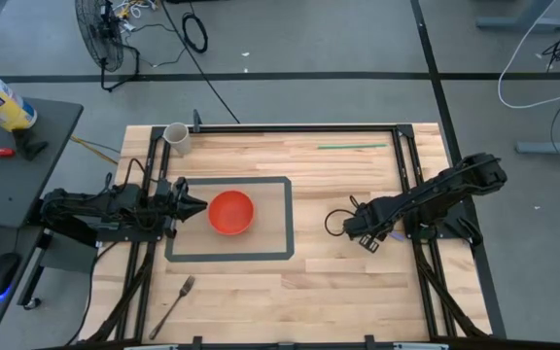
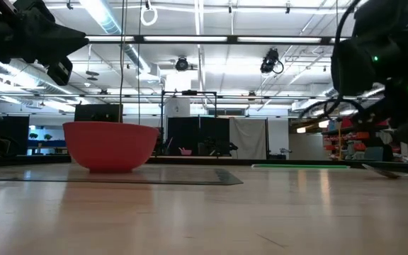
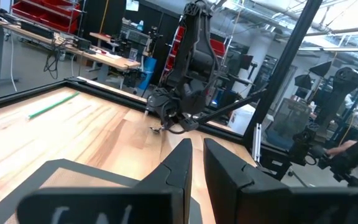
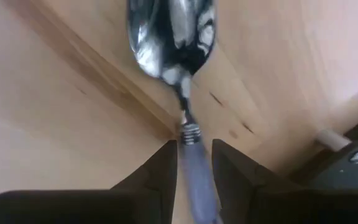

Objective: Pick & Place Utensil
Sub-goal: Put the purple spoon into the orange bowl

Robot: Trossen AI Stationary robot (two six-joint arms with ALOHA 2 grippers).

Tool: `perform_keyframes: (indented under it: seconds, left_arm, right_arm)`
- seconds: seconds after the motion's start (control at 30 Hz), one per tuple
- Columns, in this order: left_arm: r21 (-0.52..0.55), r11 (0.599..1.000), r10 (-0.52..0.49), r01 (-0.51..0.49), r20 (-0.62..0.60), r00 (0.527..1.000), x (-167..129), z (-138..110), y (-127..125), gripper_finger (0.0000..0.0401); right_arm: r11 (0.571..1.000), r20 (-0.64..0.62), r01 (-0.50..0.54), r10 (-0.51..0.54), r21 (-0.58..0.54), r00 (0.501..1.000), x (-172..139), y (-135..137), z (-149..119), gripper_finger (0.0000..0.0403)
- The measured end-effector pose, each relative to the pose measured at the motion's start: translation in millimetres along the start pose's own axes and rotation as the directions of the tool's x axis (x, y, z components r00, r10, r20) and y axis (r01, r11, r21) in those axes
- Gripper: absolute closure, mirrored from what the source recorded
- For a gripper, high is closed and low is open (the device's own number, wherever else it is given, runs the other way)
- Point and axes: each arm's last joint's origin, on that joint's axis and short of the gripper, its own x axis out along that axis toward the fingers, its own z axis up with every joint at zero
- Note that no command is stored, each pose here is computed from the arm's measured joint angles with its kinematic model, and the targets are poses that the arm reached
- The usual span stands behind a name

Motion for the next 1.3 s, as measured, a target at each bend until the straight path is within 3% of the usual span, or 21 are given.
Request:
perform_keyframes:
  seconds: [0.37,0.7,0.9,1.3]
  left_arm:
    - [0.0,1.0,0.0,0.0,0.0,1.0,0,0,0,0.0356]
    - [0.0,1.0,-0.001,0.001,0.0,1.0,0,0,0,0.0355]
    - [0.002,1.0,-0.002,0.002,-0.014,1.0,0,-1,0,0.0355]
    - [-0.002,1.0,0.017,-0.017,-0.084,0.996,9,-7,1,0.0355]
  right_arm:
    - [0.998,-0.008,-0.062,0.061,-0.012,0.998,6,-1,3,0.0304]
    - [0.998,0.001,-0.065,0.065,-0.02,0.998,5,1,4,0.0355]
    - [0.998,0.002,-0.065,0.065,-0.008,0.998,4,2,4,0.0346]
    - [0.953,0.165,-0.299,0.302,-0.048,0.939,-60,32,30,0.035]
